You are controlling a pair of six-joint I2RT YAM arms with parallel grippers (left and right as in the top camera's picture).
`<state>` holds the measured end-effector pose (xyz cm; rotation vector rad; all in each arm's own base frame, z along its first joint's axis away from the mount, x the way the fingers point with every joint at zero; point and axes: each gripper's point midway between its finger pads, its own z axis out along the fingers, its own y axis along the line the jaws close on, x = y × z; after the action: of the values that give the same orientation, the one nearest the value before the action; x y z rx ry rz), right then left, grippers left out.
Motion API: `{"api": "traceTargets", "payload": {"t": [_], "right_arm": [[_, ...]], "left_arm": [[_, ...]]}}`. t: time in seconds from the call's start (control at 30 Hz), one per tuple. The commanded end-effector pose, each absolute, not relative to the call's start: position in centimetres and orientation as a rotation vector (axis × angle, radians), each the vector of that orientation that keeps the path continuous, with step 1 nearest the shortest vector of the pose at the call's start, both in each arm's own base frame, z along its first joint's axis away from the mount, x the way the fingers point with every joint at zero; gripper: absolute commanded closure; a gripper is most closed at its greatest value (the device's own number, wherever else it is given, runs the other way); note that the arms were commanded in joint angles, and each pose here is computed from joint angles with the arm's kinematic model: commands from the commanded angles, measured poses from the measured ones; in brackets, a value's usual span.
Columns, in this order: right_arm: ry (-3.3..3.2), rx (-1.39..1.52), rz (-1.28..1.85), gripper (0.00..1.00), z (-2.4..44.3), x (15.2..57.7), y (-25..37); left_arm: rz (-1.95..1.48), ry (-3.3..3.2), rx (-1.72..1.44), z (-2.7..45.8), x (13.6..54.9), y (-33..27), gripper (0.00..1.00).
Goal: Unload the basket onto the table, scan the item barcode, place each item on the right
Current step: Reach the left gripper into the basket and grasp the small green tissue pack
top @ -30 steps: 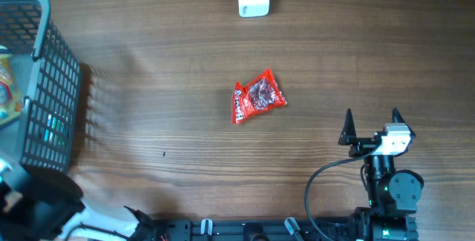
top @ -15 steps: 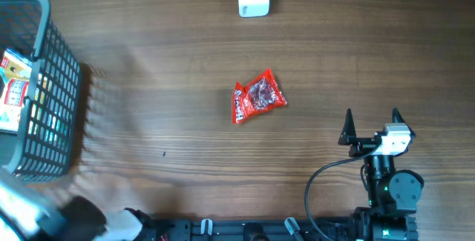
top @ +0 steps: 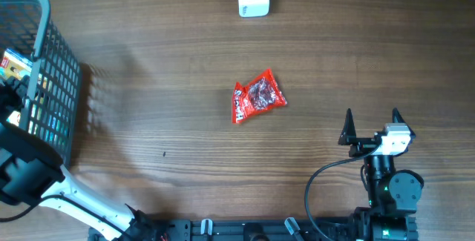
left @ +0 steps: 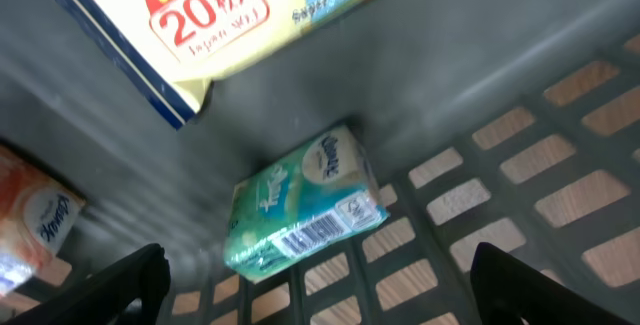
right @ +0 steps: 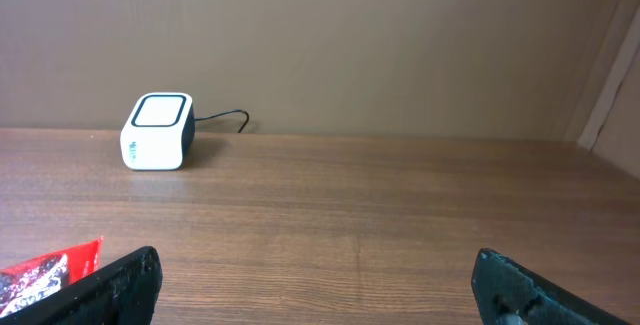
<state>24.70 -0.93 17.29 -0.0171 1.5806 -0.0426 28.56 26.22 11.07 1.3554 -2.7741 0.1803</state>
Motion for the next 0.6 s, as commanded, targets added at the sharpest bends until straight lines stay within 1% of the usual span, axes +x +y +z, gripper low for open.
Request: {"api": "traceTargets", "payload": {"t": [0.0, 0.1, 0.17, 0.23, 0.33, 0.4, 0.43, 0.47, 0.5, 0.57], "right_arm": [[1.573, -0.001, -0.039, 0.00, 17.4, 24.7, -1.0], [1.573, -0.002, -0.039, 0.00, 17.4, 24.7, -1.0], [1.573, -0.001, -0.039, 0.00, 17.4, 24.7, -1.0], [1.573, -0.001, -0.038, 0.00, 17.4, 24.7, -1.0], [1.573, -0.002, -0.039, 0.00, 17.4, 24.7, -1.0], [1.573, -0.002, -0.039, 0.00, 17.4, 24.7, -1.0], [1.573, -0.001, -0.039, 0.00, 17.4, 24.7, -1.0], [1.573, -0.002, -0.039, 0.00, 17.4, 24.7, -1.0], [1.573, -0.002, -0.039, 0.00, 17.4, 24.7, -1.0], [1.573, -0.001, -0.039, 0.00, 17.4, 24.7, -1.0]], "left_arm": [[0.196, -2.731, 1.295, 9.5, 27.8, 25.5, 0.08], [0.216, -2.680, 1.294, 8.2, 27.0, 24.7, 0.08], [0.213, -2.632, 1.358, 7.2, 26.7, 24.4, 0.08], [0.208, -2.590, 1.419, 6.6, 26.6, 24.3, 0.14], [0.197, -2.531, 1.514, 5.9, 26.5, 24.2, 0.18], [0.189, -2.495, 1.580, 5.5, 26.6, 24.3, 0.30], [0.187, -2.488, 1.598, 5.5, 26.7, 24.4, 0.34], [0.189, -2.478, 1.627, 5.4, 26.9, 24.4, 0.43], [0.193, -2.481, 1.628, 5.4, 27.0, 24.5, 0.47], [0.191, -2.487, 1.632, 5.4, 27.1, 24.6, 0.61]]}}
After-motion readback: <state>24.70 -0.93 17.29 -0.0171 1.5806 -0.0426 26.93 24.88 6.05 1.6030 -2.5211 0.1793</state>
